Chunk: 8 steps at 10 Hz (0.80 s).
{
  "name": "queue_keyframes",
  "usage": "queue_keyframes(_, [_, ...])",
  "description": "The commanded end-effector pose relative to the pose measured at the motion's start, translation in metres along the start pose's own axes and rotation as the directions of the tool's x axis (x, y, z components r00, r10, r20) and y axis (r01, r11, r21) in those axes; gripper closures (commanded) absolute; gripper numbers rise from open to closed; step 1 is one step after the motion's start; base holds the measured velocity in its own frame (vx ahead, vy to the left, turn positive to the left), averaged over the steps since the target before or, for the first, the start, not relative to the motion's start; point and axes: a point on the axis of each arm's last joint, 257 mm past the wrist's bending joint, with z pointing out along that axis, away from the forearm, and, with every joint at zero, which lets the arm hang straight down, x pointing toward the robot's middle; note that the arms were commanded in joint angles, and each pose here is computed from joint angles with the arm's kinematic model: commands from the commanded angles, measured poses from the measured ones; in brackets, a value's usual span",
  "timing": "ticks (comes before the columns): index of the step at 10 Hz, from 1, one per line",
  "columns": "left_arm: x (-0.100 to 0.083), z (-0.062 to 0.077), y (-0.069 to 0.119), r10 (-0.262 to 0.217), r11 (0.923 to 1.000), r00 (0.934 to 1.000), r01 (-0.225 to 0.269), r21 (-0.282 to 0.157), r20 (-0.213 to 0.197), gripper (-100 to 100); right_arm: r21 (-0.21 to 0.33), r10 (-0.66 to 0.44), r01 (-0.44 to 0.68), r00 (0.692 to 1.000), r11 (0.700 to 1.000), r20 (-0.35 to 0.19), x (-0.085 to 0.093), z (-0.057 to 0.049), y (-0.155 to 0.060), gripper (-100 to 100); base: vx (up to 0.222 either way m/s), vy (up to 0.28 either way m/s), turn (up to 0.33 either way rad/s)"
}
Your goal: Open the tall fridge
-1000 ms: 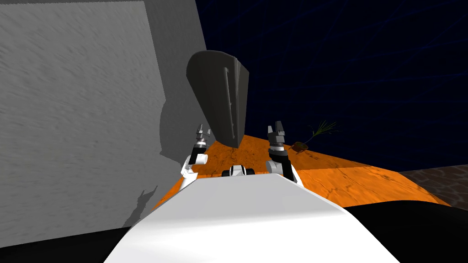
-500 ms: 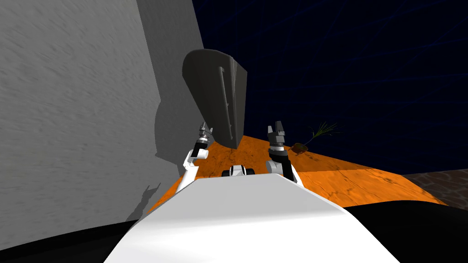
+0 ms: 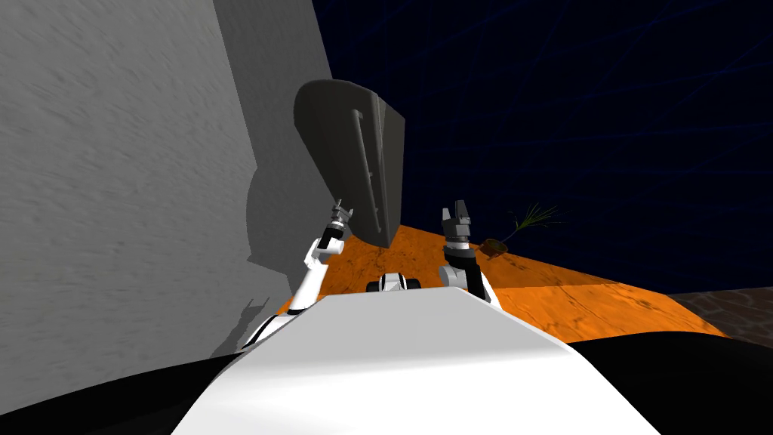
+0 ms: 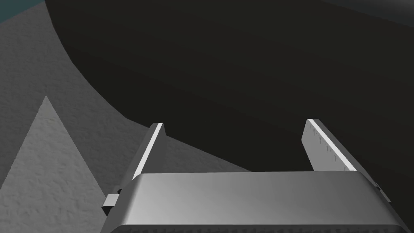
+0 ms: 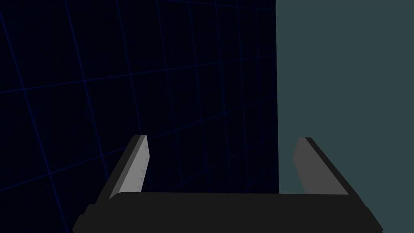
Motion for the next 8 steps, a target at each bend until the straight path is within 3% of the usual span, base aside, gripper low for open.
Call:
queue_keyframes(1, [-0.012,0.019,0.005,-0.034,0.998,0.999,0.036,-0.052,0.027,-100,0.0,0.0,0.0,1.0,1.0,0.0,0.0,0.0,0.0,0,0.068,-0.126,0.004])
queue_keyframes(2, [-0.008,0.024,0.0,-0.035,0.9985,0.9992,0.036,-0.042,0.019,-100,0.0,0.0,0.0,1.0,1.0,0.0,0.0,0.0,0.0,0,0.056,-0.099,0.007])
queue_keyframes(3, [-0.02,0.034,0.003,-0.052,0.9957,0.9976,0.055,-0.075,0.045,-100,0.0,0.0,0.0,1.0,1.0,0.0,0.0,0.0,0.0,0,0.045,-0.101,0.005])
queue_keyframes(4, [-0.017,0.037,0.0,-0.052,0.9962,0.9979,0.055,-0.068,0.039,-100,0.0,0.0,0.0,1.0,1.0,0.0,0.0,0.0,0.0,0,0.044,-0.096,0.004])
queue_keyframes(5, [-0.03,0.045,0.001,-0.066,0.9926,0.9953,0.073,-0.097,0.07,-100,0.0,0.0,0.0,1.0,1.0,0.0,0.0,0.0,0.0,0,0.062,-0.132,0.002])
queue_keyframes(6, [-0.028,0.049,-0.002,-0.067,0.9932,0.9956,0.073,-0.091,0.065,-100,0.0,0.0,0.0,1.0,1.0,0.0,0.0,0.0,0.0,0,0.049,-0.117,0.011])
queue_keyframes(7, [-0.042,0.057,-0.002,-0.079,0.9892,0.9917,0.091,-0.115,0.101,-100,0.0,0.0,0.0,1.0,1.0,0.0,0.0,0.0,0.0,0,0.038,-0.114,0.0])
queue_keyframes(8, [-0.04,0.059,-0.006,-0.08,0.9899,0.9922,0.09,-0.11,0.096,-100,0.0,0.0,0.0,1.0,1.0,0.0,0.0,0.0,0.0,0,0.035,-0.088,0.003])
